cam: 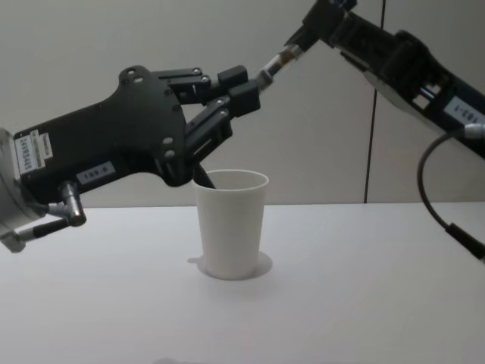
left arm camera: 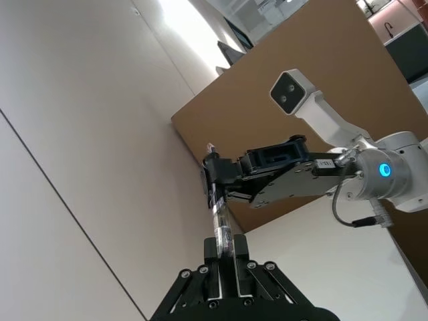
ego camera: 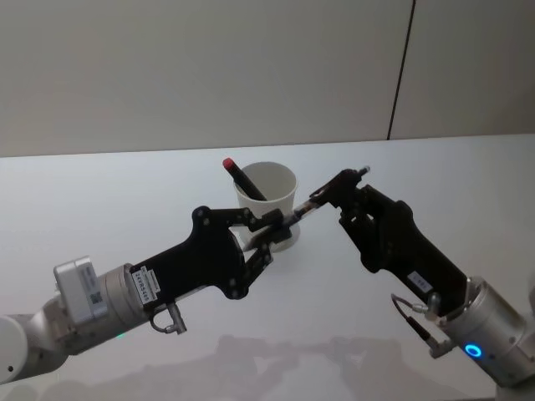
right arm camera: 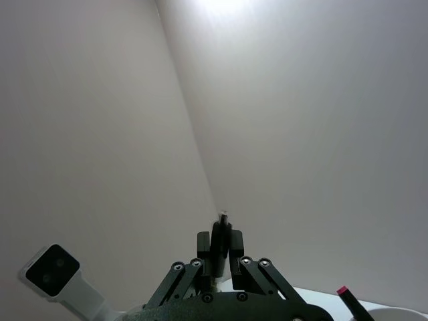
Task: Place the pen into the pen holder.
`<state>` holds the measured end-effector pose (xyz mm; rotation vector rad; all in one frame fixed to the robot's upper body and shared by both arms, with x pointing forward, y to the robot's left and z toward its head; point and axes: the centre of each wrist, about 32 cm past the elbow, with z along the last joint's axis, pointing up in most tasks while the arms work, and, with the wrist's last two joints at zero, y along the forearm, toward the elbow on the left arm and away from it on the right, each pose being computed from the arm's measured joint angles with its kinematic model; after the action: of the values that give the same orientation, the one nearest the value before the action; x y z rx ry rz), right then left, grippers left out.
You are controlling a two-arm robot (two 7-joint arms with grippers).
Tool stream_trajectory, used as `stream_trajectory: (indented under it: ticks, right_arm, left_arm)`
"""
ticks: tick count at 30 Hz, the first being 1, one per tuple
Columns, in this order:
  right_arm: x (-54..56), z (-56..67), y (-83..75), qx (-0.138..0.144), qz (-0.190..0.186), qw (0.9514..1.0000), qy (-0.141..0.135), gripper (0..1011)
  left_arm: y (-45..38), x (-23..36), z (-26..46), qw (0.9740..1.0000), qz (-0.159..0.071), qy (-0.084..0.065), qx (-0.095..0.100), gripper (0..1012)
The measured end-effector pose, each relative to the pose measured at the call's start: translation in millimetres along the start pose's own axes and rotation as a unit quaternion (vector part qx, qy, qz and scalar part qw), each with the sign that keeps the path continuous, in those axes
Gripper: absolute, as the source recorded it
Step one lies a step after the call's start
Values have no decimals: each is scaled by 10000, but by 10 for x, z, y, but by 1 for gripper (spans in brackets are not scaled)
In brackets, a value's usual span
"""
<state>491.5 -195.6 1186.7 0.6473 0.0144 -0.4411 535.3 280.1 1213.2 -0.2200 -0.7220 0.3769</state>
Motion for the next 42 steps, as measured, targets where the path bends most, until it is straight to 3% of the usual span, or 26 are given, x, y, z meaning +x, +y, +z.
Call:
stream_trajectory:
  ticks: [8,19,27,30,35,42]
  right_arm:
    - [5,5,12,23,-12,10000,-6,145]
    - [9,10,27,59,5,10000,-8,145]
    - [9,12,30,77,0,10000,-26,145]
    - [8,12,31,76,-24,10000,-59,145]
    - [2,14,34,38,-121,9996,-236,144]
    - [-11,13,48,-55,-350,9971,-680,144]
  left_arm:
    - [-1,-2,0,10000,-18,-3,-1,339]
    - [0,0,0,10000,-14,-4,0,726]
    - [0,0,0,10000,-13,-2,2,939]
    - [0,0,0,10000,-12,-2,2,1000]
    - [0,0,0,10000,-11,-1,3,1004]
    - [0,0,0,10000,-10,-1,3,1004]
